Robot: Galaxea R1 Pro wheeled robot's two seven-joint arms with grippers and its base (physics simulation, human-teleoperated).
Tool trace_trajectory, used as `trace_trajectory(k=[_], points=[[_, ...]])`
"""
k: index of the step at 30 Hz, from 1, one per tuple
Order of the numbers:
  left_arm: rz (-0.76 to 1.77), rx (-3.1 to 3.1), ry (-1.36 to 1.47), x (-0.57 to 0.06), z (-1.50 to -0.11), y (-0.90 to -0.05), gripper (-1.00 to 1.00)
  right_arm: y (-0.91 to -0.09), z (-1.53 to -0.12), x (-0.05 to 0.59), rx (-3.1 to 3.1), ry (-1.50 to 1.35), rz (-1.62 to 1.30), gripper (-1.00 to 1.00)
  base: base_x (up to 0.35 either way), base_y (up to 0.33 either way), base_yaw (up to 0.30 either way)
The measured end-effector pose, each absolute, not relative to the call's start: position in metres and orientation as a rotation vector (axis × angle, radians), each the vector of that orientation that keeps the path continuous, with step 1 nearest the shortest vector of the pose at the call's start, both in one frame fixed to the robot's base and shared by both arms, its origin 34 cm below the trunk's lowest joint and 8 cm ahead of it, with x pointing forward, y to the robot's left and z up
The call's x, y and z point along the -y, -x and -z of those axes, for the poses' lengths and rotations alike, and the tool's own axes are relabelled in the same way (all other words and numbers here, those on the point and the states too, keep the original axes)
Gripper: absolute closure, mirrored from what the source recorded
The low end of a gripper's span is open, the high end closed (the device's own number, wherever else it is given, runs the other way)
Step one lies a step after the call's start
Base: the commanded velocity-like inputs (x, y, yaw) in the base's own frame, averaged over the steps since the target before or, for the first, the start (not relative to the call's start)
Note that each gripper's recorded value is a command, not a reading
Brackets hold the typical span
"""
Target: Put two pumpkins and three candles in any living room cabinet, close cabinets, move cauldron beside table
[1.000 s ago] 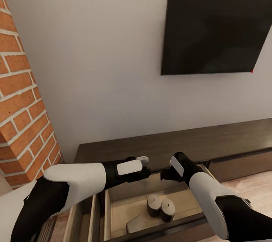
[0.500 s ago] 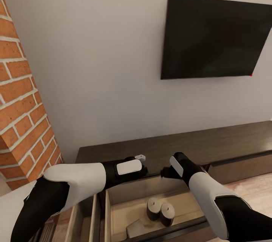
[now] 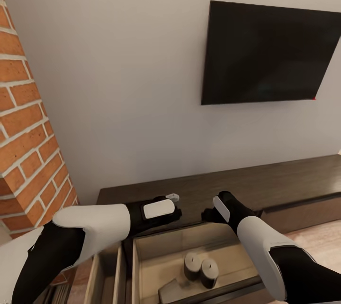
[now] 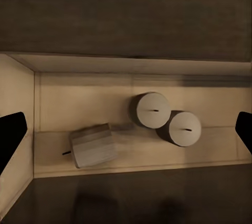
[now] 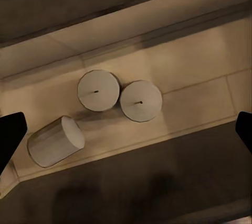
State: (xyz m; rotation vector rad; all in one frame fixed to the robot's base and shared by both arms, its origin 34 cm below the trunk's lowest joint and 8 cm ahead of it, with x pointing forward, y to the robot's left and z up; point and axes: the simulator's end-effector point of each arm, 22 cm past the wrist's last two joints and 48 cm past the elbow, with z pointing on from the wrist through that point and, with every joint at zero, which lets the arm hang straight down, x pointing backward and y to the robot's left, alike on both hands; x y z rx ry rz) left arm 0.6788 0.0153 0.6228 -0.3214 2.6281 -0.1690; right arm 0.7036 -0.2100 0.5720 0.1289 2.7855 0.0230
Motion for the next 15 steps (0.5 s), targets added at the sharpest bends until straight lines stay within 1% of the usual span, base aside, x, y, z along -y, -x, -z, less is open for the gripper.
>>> trace_trajectory(k=[6,15], points=[[0.169,-2.619,0.344,-0.03,-0.633,-0.688,-1.0,-0.719,-0.592,0.21,-2.722,-0.141,-0.024,-1.0,0.0,0.0,0.0],[0.14,-2.477,0.481,-0.058,-0.661,-0.719,-1.0,-0.758,-0.63,0.218,-2.536,-0.164,0.011,-1.0,0.0,0.0,0.0]])
